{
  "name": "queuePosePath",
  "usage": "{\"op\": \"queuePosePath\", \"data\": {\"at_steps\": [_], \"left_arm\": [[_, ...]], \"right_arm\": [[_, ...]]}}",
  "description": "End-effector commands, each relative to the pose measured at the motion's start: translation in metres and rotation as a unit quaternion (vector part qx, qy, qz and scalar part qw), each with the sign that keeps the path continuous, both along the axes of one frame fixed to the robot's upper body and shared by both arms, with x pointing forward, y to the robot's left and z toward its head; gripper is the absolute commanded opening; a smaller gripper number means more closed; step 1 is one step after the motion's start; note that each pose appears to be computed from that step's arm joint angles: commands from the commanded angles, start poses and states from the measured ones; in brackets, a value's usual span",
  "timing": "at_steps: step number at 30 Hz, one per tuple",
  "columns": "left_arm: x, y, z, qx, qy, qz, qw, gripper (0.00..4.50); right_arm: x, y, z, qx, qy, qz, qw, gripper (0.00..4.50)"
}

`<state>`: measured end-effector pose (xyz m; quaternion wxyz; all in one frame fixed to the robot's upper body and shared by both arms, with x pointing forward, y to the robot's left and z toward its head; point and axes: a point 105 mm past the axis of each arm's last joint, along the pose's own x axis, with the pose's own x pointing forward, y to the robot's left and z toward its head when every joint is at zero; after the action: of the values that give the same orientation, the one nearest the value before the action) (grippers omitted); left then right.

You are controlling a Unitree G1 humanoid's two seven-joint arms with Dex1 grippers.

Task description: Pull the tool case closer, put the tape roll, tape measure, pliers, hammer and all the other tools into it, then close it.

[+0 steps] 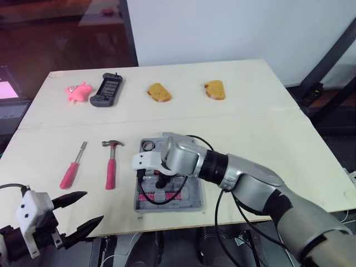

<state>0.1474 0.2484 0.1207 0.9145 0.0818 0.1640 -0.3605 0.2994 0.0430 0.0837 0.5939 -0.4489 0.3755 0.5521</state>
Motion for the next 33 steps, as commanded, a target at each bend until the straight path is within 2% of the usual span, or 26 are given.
{"op": "queuePosePath", "data": {"at_steps": [1,8,9,11,12,13,15,16,18,21,26,33], "left_arm": [[0.0,0.001,0.003,-0.003,0.0,-0.004,1.0,4.5],[0.003,0.003,0.005,-0.004,-0.009,0.0,1.0,4.5],[0.004,0.003,0.006,-0.005,-0.011,-0.001,1.0,4.5],[0.007,0.003,0.008,-0.014,-0.016,-0.002,1.0,4.5],[0.008,0.003,0.008,-0.015,-0.017,-0.002,1.0,4.5],[0.009,0.004,0.008,-0.014,-0.016,-0.005,1.0,4.5],[0.012,0.005,0.009,-0.013,-0.016,-0.007,1.0,4.5],[0.013,0.005,0.009,-0.013,-0.017,-0.008,1.0,4.5],[0.017,0.006,0.012,-0.008,-0.026,-0.011,1.0,4.5],[0.02,0.008,0.014,-0.007,-0.031,-0.01,0.999,4.5],[0.019,0.011,0.016,-0.007,-0.028,-0.009,1.0,4.5],[0.016,0.012,0.018,-0.003,-0.03,-0.005,1.0,4.5]], "right_arm": [[-0.001,-0.005,0.021,0.024,-0.009,0.002,1.0,2.34],[-0.004,-0.021,0.053,0.121,-0.003,-0.015,0.993,2.34],[-0.002,-0.02,0.061,0.167,-0.012,-0.01,0.986,2.34],[-0.004,-0.015,0.085,0.32,-0.042,0.038,0.946,2.34],[-0.005,-0.019,0.088,0.349,-0.073,0.067,0.932,2.34],[-0.008,-0.022,0.085,0.358,-0.085,0.096,0.925,2.34],[-0.01,-0.028,0.07,0.343,-0.057,0.086,0.934,2.34],[-0.01,-0.028,0.065,0.344,-0.052,0.081,0.934,2.1],[-0.017,-0.028,0.059,0.356,-0.014,0.089,0.93,1.52],[-0.015,-0.024,0.051,0.354,-0.026,0.094,0.93,0.05],[-0.004,-0.01,0.044,0.365,-0.038,0.061,0.928,0.05],[0.009,-0.016,0.015,0.338,-0.037,0.015,0.94,0.05]]}}
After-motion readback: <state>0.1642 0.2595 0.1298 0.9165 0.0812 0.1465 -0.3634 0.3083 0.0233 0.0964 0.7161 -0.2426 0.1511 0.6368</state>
